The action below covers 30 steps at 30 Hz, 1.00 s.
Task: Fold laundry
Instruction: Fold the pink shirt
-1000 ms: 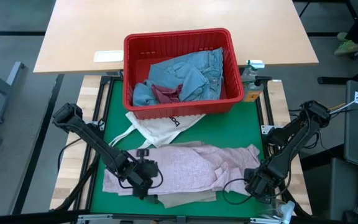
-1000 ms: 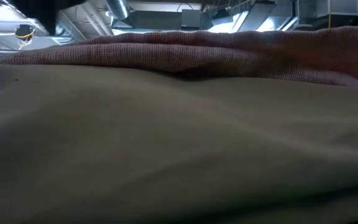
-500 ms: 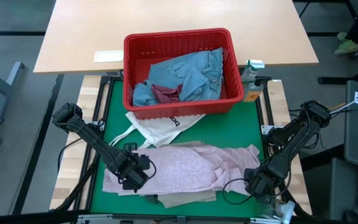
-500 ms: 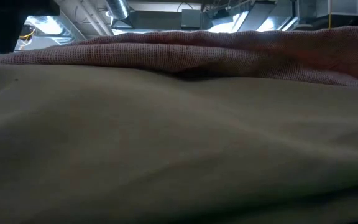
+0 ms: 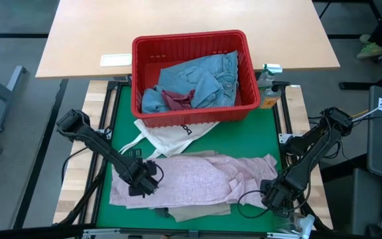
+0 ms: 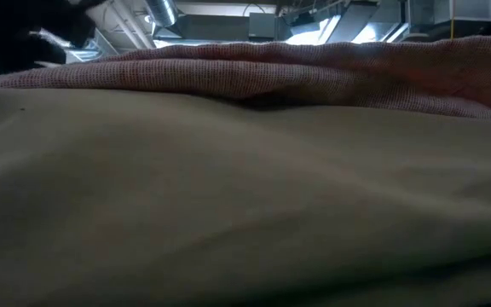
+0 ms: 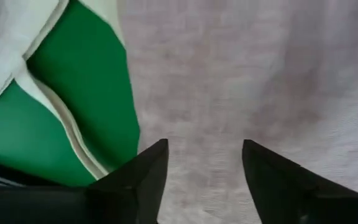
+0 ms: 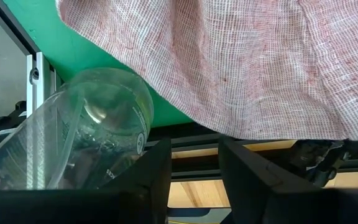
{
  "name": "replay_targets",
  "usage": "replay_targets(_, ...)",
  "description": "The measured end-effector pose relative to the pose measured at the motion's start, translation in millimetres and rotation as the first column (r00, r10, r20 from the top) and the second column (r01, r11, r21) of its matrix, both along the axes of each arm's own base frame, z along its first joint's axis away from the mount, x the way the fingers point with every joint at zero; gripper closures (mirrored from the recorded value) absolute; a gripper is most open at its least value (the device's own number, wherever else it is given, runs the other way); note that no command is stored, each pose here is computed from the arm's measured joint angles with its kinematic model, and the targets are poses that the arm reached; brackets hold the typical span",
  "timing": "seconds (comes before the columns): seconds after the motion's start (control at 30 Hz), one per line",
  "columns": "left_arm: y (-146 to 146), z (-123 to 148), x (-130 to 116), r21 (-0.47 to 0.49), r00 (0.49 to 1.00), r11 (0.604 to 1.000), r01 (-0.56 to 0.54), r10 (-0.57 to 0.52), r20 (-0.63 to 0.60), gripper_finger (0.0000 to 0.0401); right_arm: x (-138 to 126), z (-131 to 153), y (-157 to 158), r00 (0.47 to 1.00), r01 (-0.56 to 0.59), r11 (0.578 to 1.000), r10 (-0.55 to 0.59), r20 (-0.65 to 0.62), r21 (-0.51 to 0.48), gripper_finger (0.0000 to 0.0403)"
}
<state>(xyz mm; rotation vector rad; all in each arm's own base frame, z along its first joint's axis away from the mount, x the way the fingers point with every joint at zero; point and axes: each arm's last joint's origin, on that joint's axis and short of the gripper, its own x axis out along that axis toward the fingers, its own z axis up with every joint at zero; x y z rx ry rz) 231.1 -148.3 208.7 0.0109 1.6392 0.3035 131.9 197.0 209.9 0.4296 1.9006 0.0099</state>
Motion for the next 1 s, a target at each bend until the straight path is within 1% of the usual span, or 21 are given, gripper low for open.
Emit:
replay_targets(0.1,4.1,-7.4,-5.7,0.026,0.999,1.0,0.007,-0.006,-0.042,0.0181,0.0,0.0,0.0,1.0,0.0,1.0,0.0,0.0,0.0,0.0271)
replay_targets(0.2,9.0,-16.0,-12.6,0.047,0.994,0.997,0.053,-0.048,-0.101,0.0169,0.0,0.0,0.0,1.0,-0.001,1.0,0.001,0.0,0.0,0.0271)
replay_targets(0.33,16.2,-27.7,-19.6,0.01,0.98,0.998,0.066,-0.063,-0.186,0.0168,0.0,0.0,0.0,1.0,-0.001,1.0,0.001,0.001,0.001,0.0271)
replay_targets(0.53,34.0,-55.1,-34.8,0.03,0.962,0.998,0.053,-0.043,-0.269,0.0169,0.1,0.0,0.1,1.0,-0.001,1.0,0.001,0.001,0.001,0.0271)
replay_targets(0.67,42.6,-75.0,-40.0,-0.038,0.962,0.998,0.055,-0.063,-0.267,0.017,0.4,0.0,0.5,1.0,-0.002,1.0,0.002,0.005,0.006,0.0271)
replay_targets(0.73,47.1,-80.3,-42.1,-0.068,0.961,0.997,0.046,-0.063,-0.268,0.017,0.4,0.0,0.5,1.0,-0.002,1.0,0.002,0.005,0.006,0.0271)
replay_targets(0.9,54.8,-84.9,-41.4,-0.125,0.957,0.991,0.054,-0.088,-0.278,0.017,0.5,0.1,0.6,1.0,-0.002,1.0,0.002,0.005,0.007,0.0271)
replay_targets(1.0,57.9,-85.8,-39.6,-0.164,0.951,0.983,0.084,-0.128,-0.282,0.0177,0.5,0.1,0.6,1.0,-0.002,1.0,0.002,0.005,0.007,0.0271)
